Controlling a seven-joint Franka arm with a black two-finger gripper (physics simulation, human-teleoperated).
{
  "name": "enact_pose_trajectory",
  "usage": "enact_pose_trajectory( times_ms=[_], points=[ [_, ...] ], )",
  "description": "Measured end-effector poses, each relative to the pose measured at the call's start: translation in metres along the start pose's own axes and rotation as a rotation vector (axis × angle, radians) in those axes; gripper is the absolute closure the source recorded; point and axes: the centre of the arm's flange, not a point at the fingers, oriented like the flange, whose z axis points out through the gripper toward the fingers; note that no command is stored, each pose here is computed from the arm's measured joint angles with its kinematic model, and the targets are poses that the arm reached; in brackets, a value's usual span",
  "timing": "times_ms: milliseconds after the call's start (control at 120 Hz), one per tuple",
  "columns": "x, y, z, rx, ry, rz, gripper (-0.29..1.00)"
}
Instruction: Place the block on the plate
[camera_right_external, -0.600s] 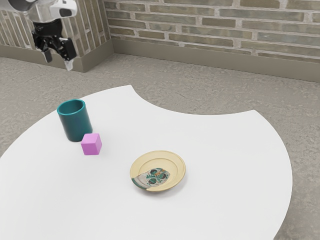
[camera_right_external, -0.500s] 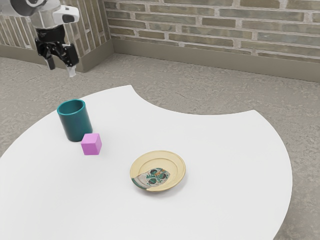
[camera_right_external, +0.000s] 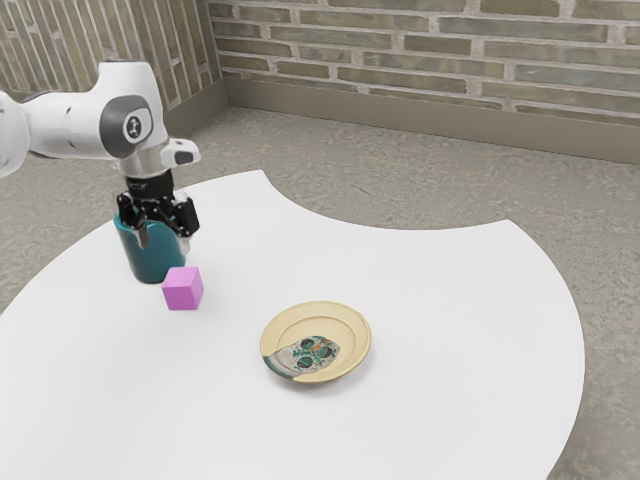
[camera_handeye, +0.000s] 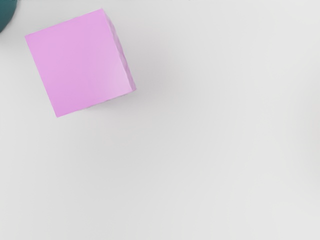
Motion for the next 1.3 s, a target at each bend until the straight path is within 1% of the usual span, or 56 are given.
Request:
enact_pose_trajectory(
  times_ms=[183, 333, 650, 1008, 1300],
  points=[
    [0.022, -0.016, 0.042, -0.009, -0.020, -0.081, 0.00],
    [0.032, -0.029, 0.066, -0.038, -0.035, -0.150, 0.00],
    [0.045, -0.042, 0.097, -0.061, -0.061, -0.253, 0.00],
    [0.066, -0.053, 0.121, -0.048, -0.062, -0.312, 0.00],
    [0.075, -0.054, 0.139, -0.036, -0.076, -0.331, 0.00]
  ],
)
